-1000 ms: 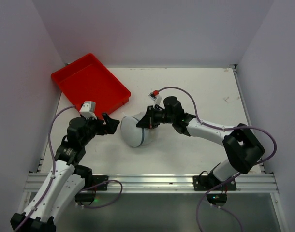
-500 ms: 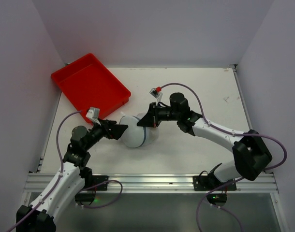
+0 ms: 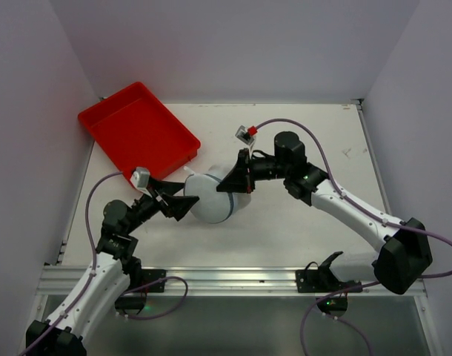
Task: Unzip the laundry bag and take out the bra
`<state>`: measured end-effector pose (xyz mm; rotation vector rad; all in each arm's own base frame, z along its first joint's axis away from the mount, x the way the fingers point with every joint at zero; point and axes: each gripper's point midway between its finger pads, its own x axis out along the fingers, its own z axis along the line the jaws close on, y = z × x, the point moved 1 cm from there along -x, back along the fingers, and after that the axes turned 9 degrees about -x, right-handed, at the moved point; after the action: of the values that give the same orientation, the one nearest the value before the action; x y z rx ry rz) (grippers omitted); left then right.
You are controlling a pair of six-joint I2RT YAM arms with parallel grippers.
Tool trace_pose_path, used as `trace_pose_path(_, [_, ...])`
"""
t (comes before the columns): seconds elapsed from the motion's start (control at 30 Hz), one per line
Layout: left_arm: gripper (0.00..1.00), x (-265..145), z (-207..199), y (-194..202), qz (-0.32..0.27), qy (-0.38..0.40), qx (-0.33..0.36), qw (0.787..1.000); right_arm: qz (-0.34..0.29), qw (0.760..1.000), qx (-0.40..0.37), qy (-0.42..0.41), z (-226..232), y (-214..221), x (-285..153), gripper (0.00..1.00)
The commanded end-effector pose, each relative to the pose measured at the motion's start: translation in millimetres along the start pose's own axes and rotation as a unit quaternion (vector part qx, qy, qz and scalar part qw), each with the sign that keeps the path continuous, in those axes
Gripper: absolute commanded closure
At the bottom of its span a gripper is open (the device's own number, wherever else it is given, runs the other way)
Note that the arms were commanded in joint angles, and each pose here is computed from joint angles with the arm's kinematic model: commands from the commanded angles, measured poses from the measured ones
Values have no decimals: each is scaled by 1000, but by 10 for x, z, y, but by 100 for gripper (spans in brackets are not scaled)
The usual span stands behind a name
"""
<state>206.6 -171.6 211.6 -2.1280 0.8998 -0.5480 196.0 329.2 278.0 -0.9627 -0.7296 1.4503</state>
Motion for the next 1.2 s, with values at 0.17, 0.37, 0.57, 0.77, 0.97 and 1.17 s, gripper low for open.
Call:
trace_pose_path(0.17, [9, -8, -291, 123, 34, 102, -16, 994, 12, 996, -43, -78, 255, -114, -160, 100])
trace_pose_path(0.37, [78, -29, -357, 109, 41, 109, -21, 993, 22, 1000, -7, 13, -184, 40, -156, 100])
trace_pose_path(0.57, [100, -39, -186, 205, 51, 59, -55, 995, 51, 986, 38, 157, -883, 267, -78, 94])
trace_pose_path(0.77, [100, 6, 154, 384, 41, -27, -171, 984, 47, 952, 86, 289, -1412, 339, -121, 58])
trace_pose_path(0.97, [100, 32, 288, 284, -42, -61, -260, 963, -10, 912, 141, 385, -1441, 258, -410, 13])
trace_pose_path(1.17, [100, 70, 287, 149, -88, -67, -294, 949, -57, 904, 242, 348, -1159, 532, -379, 5])
